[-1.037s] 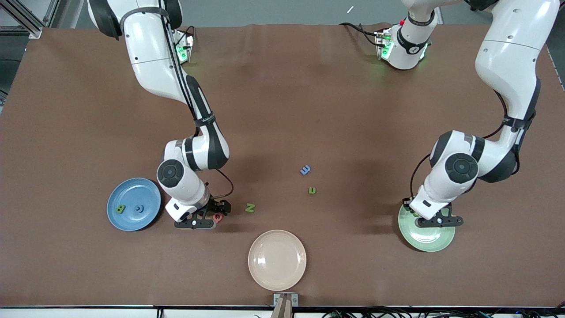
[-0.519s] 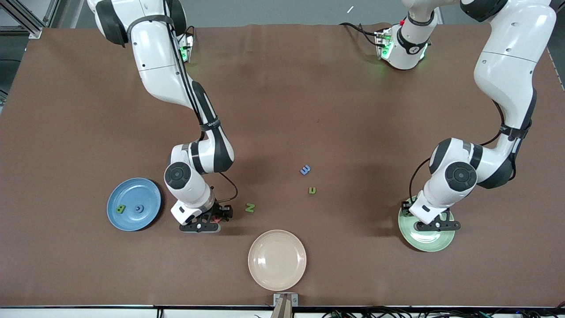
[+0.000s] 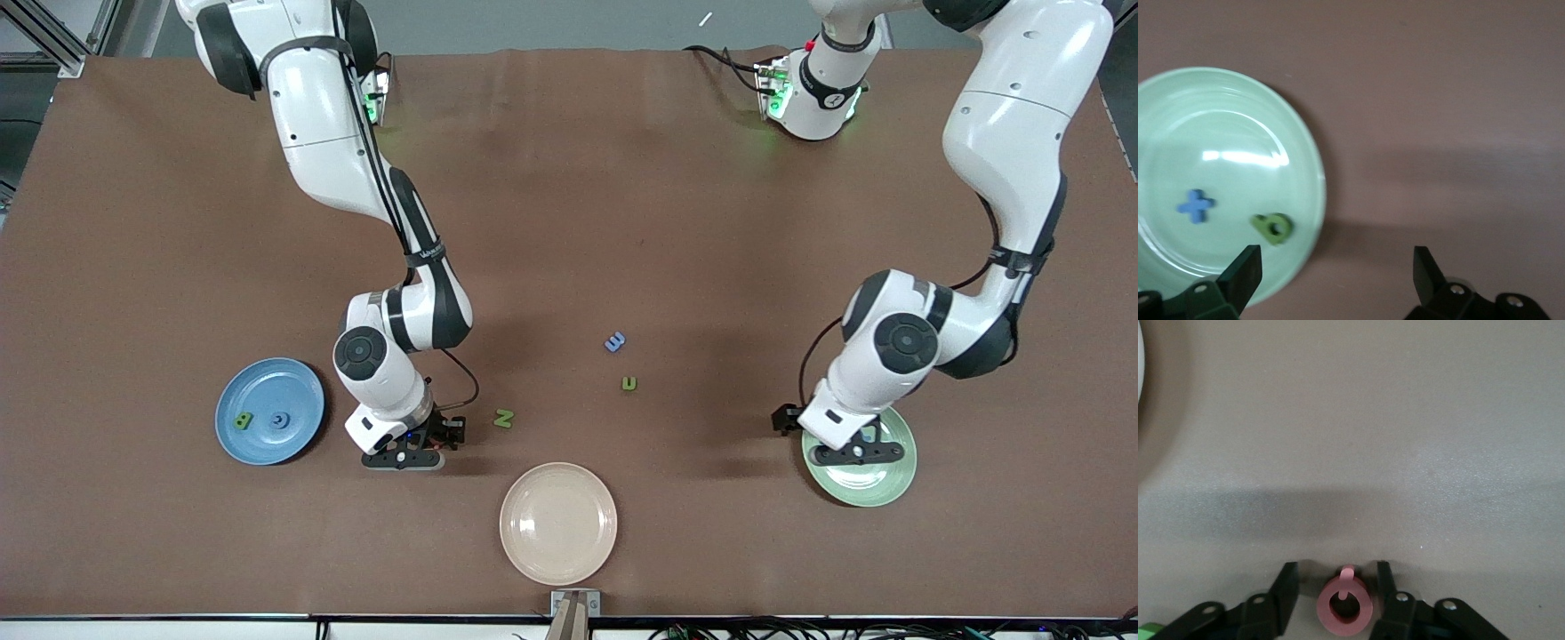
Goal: Sort uppercase to blue plate, lowercase to green plate
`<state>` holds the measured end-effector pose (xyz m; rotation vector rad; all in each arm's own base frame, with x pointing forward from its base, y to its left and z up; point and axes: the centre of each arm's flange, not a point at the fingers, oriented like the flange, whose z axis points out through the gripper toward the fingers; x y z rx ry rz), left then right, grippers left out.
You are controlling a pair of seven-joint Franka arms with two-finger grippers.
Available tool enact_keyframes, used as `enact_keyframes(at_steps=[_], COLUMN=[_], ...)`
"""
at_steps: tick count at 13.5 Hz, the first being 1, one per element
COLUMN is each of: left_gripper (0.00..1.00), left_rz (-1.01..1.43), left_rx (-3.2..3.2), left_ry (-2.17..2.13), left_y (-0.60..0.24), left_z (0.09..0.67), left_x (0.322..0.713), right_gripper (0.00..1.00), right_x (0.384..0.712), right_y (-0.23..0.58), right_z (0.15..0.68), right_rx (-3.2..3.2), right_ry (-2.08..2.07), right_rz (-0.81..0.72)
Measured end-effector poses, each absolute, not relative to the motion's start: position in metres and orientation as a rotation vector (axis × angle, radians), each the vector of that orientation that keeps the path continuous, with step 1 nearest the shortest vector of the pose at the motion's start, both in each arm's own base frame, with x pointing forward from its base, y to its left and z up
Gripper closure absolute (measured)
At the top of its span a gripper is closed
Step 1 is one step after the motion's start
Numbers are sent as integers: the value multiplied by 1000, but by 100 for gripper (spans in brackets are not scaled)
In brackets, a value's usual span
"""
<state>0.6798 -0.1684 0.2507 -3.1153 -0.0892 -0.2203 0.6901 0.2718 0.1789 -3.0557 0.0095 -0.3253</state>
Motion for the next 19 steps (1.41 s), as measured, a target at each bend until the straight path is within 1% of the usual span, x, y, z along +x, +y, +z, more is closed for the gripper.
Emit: enact_keyframes(at_steps=[1,2,3,4,5,6,7,8,9,10,11,12,13,14,15,17,19], left_gripper=[0,0,2,2,5,7,14,14,18,19,25,26,30,30,33,36,37], left_rz=[-221,-222,-220,-219,-221,-220,-212,-201,-187,-176,-165,-154,-144,-138,-139,-149,-162], left_rx=[-3122,-3128,-3133,-3139,-3146,-3153,-3159,-3164,-3168,-3171,-3173,-3174,-3174,-3177,-3180,-3183,-3164], left_ry=[-125,-147,-148,-127,-86,-43,-2,32,60,81,97,106,116,122,128,138,157], left_y=[-191,-217,-242,-266,-290,-314,-334,-351,-364,-375,-383,-389,-394,-398,-402,-411,-417], left_z=[251,251,251,250,249,247,242,235,227,220,214,209,204,200,198,196,191], left_x=[674,666,657,648,640,631,623,617,611,606,602,598,595,594,593,594,592], right_gripper=[61,66,66,72,73,80,80,85,85,90,90,93,93,93,93,93,93], right_x=[691,691,691,691,691,691,691,691,691,692,692,692,692,692,692,692,694], right_y=[271,271,271,270,270,270,271,271,272,272,272,272,272,272,273,274,271], right_z=[180,180,180,180,180,180,180,181,181,181,181,181,182,183,184,191,202], right_rx=[-3056,-3057,-3057,-3058,-3058,-3057,-3057,-3056,-3056,-3055,-3055,-3054,-3054,-3052,-3052,-3059,-3062], right_ry=[11,11,11,12,12,12,11,10,10,11,11,12,13,14,14,12,16], right_rz=[-328,-327,-326,-327,-327,-327,-327,-328,-328,-329,-329,-330,-330,-332,-322,-259,-231])
